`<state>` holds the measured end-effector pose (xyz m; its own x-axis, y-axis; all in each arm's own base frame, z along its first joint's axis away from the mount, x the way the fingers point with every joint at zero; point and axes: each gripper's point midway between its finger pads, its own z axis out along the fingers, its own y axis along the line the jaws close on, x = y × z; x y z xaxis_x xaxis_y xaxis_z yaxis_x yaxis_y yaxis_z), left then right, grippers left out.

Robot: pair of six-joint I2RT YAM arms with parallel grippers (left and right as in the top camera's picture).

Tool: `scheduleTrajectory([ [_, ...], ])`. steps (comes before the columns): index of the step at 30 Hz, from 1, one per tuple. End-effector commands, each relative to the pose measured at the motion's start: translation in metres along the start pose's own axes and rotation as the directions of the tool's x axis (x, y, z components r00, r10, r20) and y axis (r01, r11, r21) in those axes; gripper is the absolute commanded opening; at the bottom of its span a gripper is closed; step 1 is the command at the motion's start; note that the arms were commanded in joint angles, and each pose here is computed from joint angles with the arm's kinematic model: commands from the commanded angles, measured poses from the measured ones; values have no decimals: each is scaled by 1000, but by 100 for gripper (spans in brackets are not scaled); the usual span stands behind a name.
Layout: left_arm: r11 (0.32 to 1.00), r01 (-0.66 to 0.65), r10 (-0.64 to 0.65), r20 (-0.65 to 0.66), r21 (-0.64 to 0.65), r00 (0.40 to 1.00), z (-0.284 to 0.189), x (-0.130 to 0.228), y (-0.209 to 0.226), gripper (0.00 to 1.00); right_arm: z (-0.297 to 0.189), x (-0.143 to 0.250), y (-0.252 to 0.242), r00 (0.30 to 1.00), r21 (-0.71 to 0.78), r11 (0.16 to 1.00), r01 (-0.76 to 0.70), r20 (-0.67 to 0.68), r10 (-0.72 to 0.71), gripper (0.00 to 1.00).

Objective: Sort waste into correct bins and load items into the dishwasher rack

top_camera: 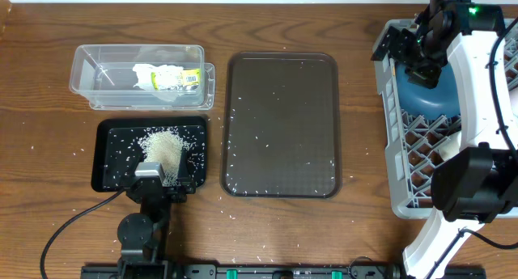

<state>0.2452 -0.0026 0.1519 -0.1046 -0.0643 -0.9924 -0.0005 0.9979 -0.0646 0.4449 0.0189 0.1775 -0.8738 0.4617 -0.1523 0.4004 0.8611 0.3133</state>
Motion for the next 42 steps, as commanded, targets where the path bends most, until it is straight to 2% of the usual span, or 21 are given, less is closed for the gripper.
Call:
scheduleTrajectory([
  [1,999,-8,6,-49,-35,999,0,15,7,92,-19,-3,7,999,-17,1000,7,48,-6,99],
  [21,999,-8,6,-49,-35,999,0,15,7,92,-17,-2,8,999,-17,1000,12,44,-11,99],
  [29,999,-8,6,-49,-35,999,0,15,7,92,-31,11,32,995,-43,996,72,66,-69,99],
  [35,999,-8,6,-49,-35,999,0,15,7,92,-69,27,60,976,-69,985,158,160,-145,99],
  [42,999,-8,6,-49,-35,999,0,15,7,92,-126,33,58,911,66,978,199,355,-210,99],
])
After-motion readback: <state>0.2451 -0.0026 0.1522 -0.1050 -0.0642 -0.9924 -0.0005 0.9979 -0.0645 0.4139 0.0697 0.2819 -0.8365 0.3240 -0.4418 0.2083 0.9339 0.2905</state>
